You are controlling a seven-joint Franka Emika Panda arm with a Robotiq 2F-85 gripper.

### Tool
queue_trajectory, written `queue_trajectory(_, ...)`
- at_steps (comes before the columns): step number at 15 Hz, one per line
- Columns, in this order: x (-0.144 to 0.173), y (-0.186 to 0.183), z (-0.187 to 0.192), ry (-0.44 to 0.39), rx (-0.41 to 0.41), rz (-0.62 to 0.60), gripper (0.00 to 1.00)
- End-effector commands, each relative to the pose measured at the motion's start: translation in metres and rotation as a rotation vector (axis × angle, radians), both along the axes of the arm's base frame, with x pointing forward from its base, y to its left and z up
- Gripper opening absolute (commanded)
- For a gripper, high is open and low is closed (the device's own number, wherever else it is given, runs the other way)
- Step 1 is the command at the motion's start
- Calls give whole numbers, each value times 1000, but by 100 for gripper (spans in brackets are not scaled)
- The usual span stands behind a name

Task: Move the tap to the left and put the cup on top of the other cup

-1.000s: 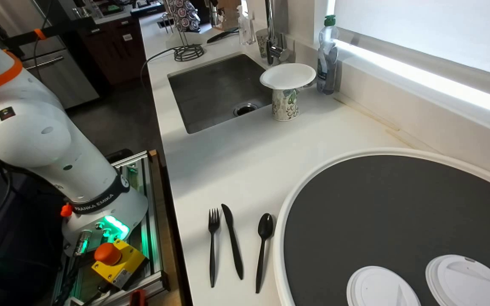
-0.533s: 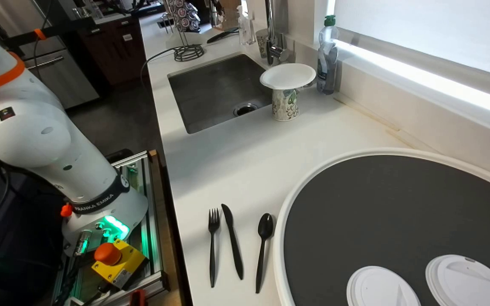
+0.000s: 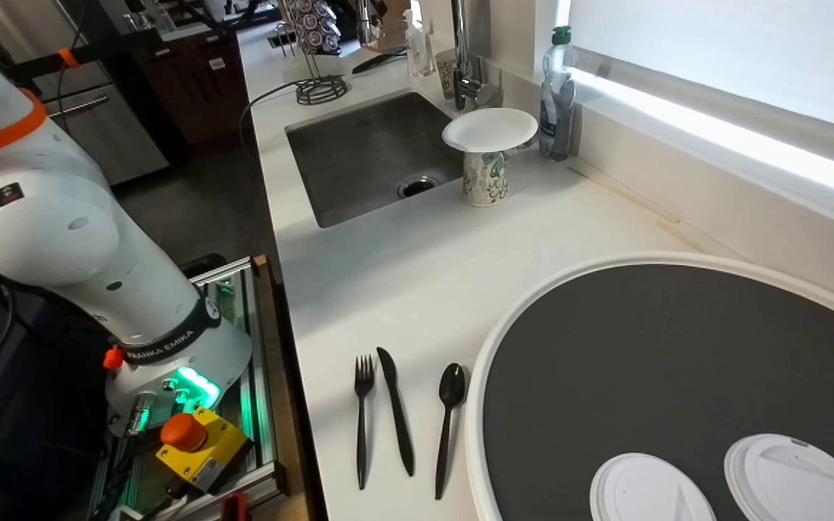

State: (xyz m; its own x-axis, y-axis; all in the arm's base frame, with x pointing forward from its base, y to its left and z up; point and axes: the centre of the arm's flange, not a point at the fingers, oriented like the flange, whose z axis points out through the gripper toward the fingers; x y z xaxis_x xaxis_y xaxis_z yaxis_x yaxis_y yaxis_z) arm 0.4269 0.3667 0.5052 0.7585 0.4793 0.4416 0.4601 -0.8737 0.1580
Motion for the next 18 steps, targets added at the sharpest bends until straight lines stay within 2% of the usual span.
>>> queue_trajectory(1,10,0,-5,-26,-15,-17,100)
queue_trajectory(11,14,-22,-4,-36,-67,-44,100)
queue_trajectory(18,20,-49,-4,-40,-62,-69,100)
